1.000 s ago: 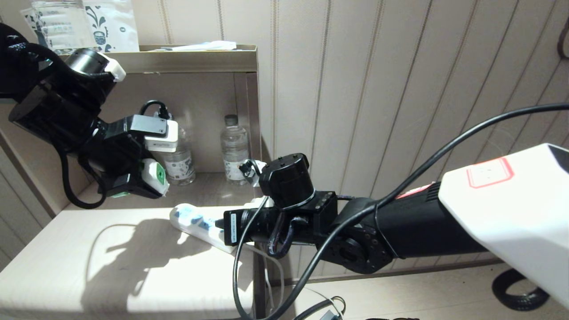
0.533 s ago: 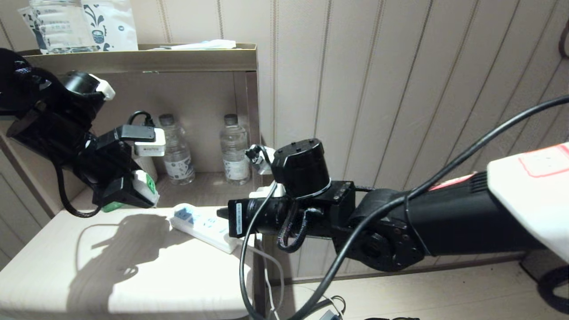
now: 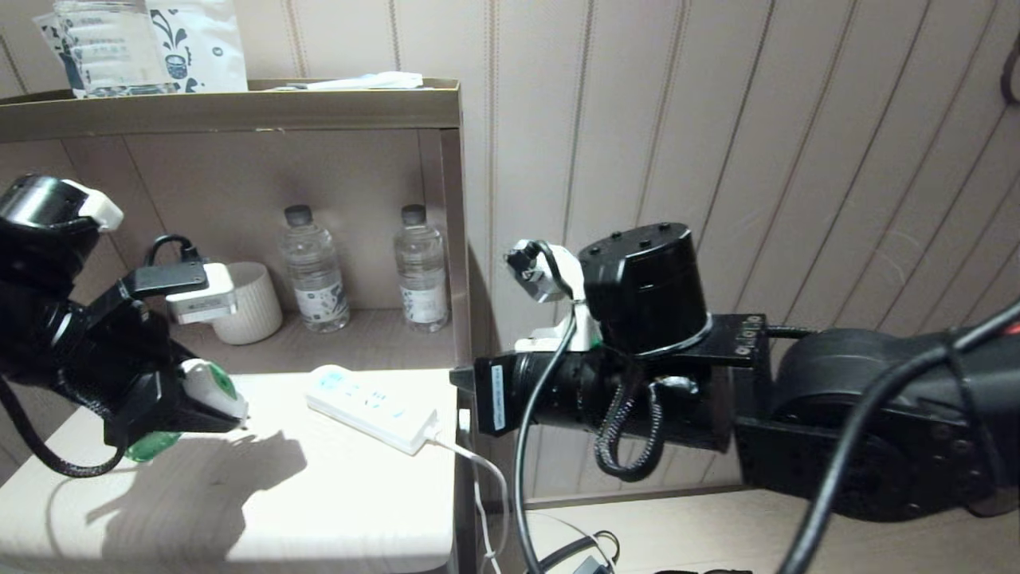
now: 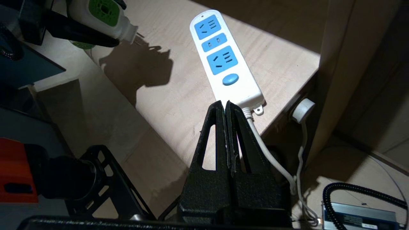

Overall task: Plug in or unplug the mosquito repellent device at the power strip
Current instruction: Place the mosquito repellent liquid on the table

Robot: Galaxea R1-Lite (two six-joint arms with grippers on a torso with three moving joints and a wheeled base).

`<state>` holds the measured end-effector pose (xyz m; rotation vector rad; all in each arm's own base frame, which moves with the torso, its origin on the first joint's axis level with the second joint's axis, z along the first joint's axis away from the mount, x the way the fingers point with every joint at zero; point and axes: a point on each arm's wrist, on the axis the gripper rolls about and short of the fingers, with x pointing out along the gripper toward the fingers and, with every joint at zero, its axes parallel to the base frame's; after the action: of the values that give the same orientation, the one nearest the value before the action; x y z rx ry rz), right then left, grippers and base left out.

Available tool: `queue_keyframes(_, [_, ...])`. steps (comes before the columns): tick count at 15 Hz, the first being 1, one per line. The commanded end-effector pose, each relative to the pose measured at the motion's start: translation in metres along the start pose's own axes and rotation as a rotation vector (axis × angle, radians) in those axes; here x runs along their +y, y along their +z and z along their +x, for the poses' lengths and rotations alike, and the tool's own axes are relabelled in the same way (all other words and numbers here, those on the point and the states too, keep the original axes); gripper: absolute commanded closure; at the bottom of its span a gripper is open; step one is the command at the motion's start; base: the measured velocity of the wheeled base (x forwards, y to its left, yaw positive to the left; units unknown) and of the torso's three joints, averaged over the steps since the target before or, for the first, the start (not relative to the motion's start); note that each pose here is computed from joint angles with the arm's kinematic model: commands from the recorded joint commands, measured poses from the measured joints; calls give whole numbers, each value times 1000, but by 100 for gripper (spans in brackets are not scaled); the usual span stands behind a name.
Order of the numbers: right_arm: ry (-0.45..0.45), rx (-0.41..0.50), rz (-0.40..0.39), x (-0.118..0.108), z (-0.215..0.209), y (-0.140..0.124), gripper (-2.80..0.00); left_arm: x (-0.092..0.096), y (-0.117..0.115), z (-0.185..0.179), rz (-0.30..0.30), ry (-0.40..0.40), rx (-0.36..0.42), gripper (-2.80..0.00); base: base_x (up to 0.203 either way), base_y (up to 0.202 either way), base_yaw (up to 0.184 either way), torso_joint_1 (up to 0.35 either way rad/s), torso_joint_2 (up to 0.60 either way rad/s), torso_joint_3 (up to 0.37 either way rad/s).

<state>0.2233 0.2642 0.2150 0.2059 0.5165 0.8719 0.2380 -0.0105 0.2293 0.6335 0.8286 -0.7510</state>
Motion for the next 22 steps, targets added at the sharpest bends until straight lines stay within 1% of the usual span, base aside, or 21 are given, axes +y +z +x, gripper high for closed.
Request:
queue_keyframes(1, [-9,-59,-20,8,-39,10,0,-20,-12,-22,-88,86,-73,0,0,0,0,0,0,0])
queue_keyframes(2, [-50,-70,-43,8,-53,8,0,-24,-16,-23,-175,126,-117,0,0,0,0,0,0,0])
queue_keyframes(3, [-91,-84,-65,7,-67,5,0,-27,-19,-22,-242,166,-165,0,0,0,0,0,0,0])
queue_keyframes(5, [-143,-108,-93,4,-92,0,0,-30,-25,-16,-318,241,-264,0,0,0,0,0,0,0])
queue_keyframes(7, [-189,-119,-99,0,-119,-4,0,-35,-33,-10,-386,327,-390,0,0,0,0,0,0,0])
queue_keyframes(8, [-239,-115,-105,-5,-132,-7,0,-37,-37,-6,-420,375,-446,0,0,0,0,0,0,0])
queue_keyframes(9, [-319,-118,-112,-14,-143,-12,0,-39,-41,-2,-462,424,-495,0,0,0,0,0,0,0])
queue_keyframes(10, [-389,-129,-125,-20,-153,-16,0,-41,-46,3,-518,466,-531,0,0,0,0,0,0,0])
queue_keyframes(11, [-437,-154,-132,-24,-165,-17,0,-43,-50,6,-590,495,-562,0,0,0,0,0,0,0])
queue_keyframes(12, [-496,-182,-126,-31,-179,-19,0,-46,-55,8,-655,511,-581,0,0,0,0,0,0,0])
queue_keyframes(13, [-535,-210,-121,-35,-192,-23,0,-46,-59,8,-685,527,-584,0,0,0,0,0,0,0])
queue_keyframes(15, [-605,-267,-102,-39,-220,-33,0,-45,-62,6,-697,541,-585,0,0,0,0,0,0,0])
queue_keyframes(18, [-707,-320,-70,-38,-266,-58,0,-45,-62,7,-695,529,-586,0,0,0,0,0,0,0])
queue_keyframes(20, [-786,-376,-70,-33,-295,-82,0,-45,-62,7,-696,529,-584,0,0,0,0,0,0,0])
queue_keyframes(22, [-895,-422,-84,-27,-318,-114,0,-47,-62,3,-691,535,-597,0,0,0,0,0,0,0])
